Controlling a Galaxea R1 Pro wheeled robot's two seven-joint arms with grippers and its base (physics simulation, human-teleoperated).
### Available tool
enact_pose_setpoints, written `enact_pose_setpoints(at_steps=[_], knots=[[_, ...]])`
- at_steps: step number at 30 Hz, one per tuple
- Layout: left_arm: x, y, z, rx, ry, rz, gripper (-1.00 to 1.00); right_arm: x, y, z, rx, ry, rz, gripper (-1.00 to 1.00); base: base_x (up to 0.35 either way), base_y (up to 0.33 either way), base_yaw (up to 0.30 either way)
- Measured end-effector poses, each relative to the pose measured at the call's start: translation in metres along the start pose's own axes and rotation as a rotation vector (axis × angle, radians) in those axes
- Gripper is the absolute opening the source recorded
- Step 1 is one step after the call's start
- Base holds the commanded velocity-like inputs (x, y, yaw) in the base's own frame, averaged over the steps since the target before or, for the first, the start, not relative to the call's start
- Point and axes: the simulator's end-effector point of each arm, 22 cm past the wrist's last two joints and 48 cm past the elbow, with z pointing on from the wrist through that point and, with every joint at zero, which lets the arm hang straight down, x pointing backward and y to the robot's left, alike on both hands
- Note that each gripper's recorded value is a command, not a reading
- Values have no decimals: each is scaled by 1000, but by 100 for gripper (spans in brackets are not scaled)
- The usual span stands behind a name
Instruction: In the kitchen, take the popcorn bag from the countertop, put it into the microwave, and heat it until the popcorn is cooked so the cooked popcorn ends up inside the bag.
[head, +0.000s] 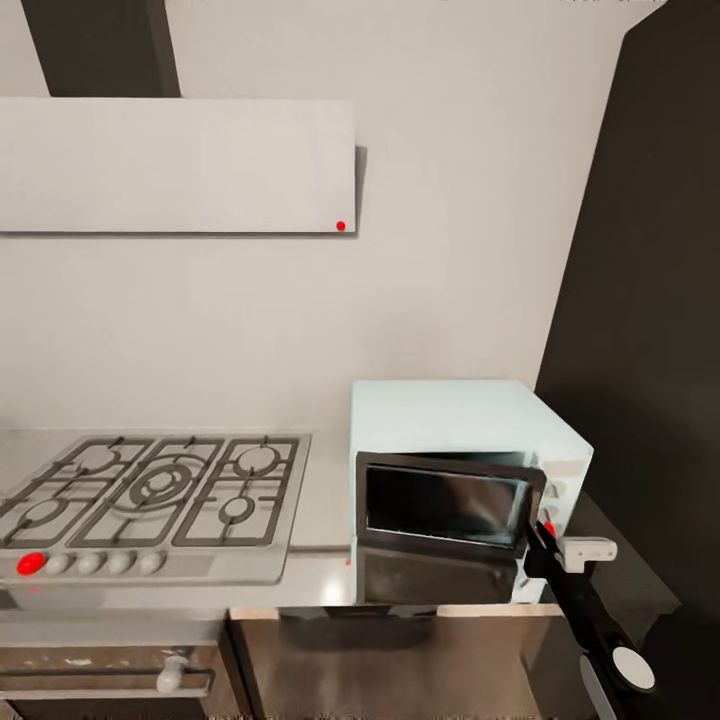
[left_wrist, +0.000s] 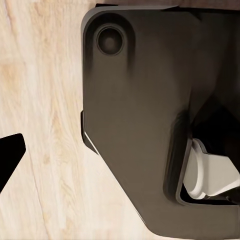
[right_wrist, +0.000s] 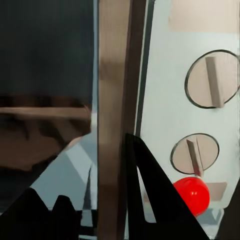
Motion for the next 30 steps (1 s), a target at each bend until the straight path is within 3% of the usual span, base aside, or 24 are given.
enact_pose_setpoints(at_steps=[5,7,30], knots=[[0,0,0,1,0,0,100,0,-2,0,4,0,0,-100,-90,18,0],[1,-11,0,13,2,1,100,0,1,0,-1,0,0,-100,-146,0,0],[1,-12,0,16,2,-6,100,-1,11,1,-32,2,-4,-100,-61,0,0]])
